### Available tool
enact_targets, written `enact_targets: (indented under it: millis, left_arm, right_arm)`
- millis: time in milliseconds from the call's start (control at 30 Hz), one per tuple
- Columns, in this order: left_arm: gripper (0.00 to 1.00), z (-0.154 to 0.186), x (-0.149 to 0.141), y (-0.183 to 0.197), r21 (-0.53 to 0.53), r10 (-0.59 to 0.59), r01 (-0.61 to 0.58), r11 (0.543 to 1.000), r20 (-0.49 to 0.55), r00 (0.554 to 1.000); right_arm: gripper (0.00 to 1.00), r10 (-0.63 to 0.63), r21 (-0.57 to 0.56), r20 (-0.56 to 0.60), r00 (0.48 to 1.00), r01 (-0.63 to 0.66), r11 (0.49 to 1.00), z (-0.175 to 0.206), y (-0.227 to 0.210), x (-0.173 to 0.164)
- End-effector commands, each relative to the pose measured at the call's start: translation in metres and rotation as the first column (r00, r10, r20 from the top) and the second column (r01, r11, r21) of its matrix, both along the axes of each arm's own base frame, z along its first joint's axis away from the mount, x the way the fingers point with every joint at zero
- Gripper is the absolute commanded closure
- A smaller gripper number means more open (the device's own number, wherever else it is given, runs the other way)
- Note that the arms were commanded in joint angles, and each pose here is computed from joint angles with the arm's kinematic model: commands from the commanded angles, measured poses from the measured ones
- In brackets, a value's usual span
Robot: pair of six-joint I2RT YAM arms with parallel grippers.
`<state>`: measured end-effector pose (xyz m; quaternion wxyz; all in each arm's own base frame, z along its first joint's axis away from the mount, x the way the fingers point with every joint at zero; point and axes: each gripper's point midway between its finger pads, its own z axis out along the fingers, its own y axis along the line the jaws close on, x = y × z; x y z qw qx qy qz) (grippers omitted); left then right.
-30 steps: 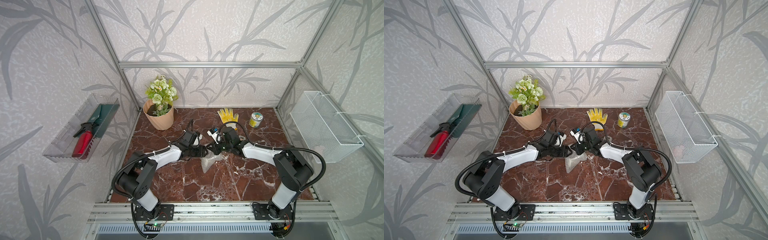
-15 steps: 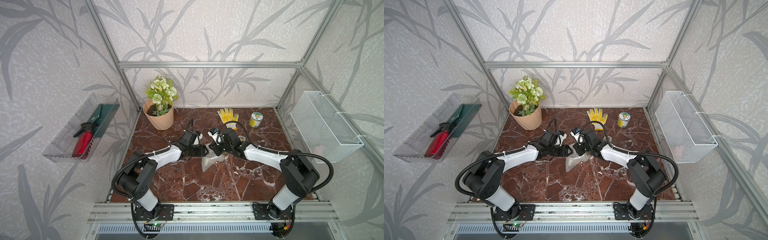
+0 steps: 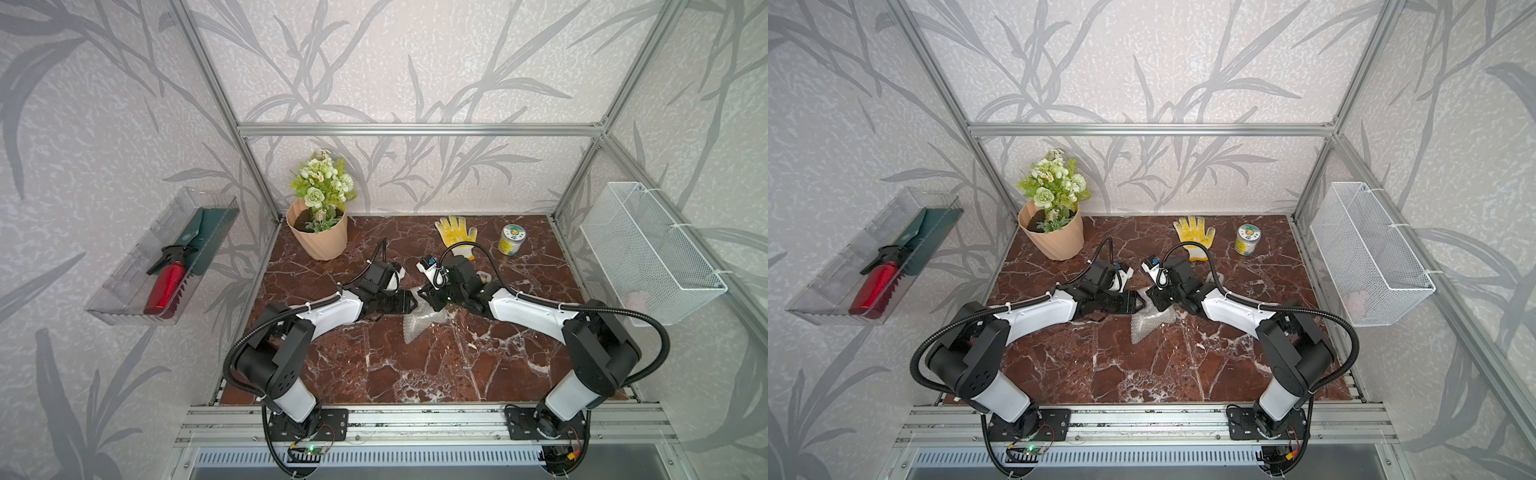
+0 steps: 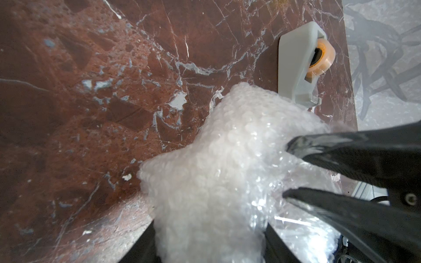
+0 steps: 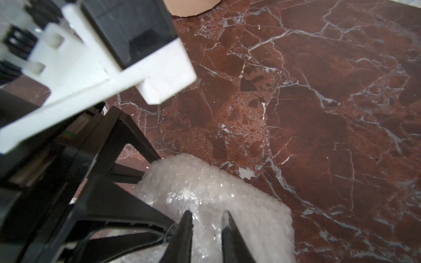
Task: Wrap mugs in bubble wrap
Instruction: Stick the tape on the bubble wrap.
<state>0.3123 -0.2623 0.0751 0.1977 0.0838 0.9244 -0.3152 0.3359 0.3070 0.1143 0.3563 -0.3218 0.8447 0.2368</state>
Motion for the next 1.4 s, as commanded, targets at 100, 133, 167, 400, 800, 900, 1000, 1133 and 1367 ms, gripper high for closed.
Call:
enact_targets:
  millis: [100,133,167,400,800,900,1000,1133,1367]
  left_arm:
    - [0.43,-0.008,-0.006,0.001,0.005,-0.011,0.011,1.0,-0.027,1.0]
    - [0.43,-0.008,-0.006,0.0,0.005,-0.011,0.012,1.0,-0.027,1.0]
    - [0.43,-0.008,-0.006,0.0,0.005,-0.011,0.011,1.0,-0.027,1.0]
    - [0.43,-0.008,-0.006,0.0,0.004,-0.014,0.014,1.0,-0.027,1.0]
    - [0.43,-0.007,-0.006,0.0,0.004,-0.013,0.013,1.0,-0.025,1.0]
    - [0.43,-0.007,-0.006,0.0,0.005,-0.013,0.013,1.0,-0.027,1.0]
    - [0.43,-0.007,-0.007,0.0,0.006,-0.014,0.014,1.0,-0.027,1.0]
    - [0.43,-0.007,-0.007,0.001,0.007,-0.013,0.013,1.0,-0.025,1.0]
    - [0.43,-0.009,-0.007,0.002,0.01,-0.009,0.01,1.0,-0.028,1.0]
  right_arm:
    - [0.57,-0.023,0.027,0.044,0.999,0.022,0.999,0.024,0.0,0.008]
    - [0.53,-0.026,0.03,0.049,0.998,0.025,0.999,0.026,0.0,0.008]
    - [0.51,-0.027,0.035,0.052,0.998,0.025,0.999,0.029,0.0,0.008]
    - [0.39,-0.054,0.056,0.044,0.998,0.052,0.997,0.031,0.0,0.016]
    - [0.44,-0.148,-0.05,-0.041,0.988,0.146,0.988,-0.012,-0.012,0.036]
    - [0.48,-0.199,-0.106,-0.054,0.979,0.192,0.976,-0.027,-0.022,0.04]
    - [0.49,-0.249,-0.167,-0.077,0.966,0.233,0.958,-0.038,-0.03,0.043]
    - [0.5,-0.27,-0.152,-0.071,0.96,0.257,0.954,-0.016,-0.034,0.041]
    - [0.34,-0.265,0.051,-0.033,0.964,0.267,0.962,0.063,-0.037,0.017]
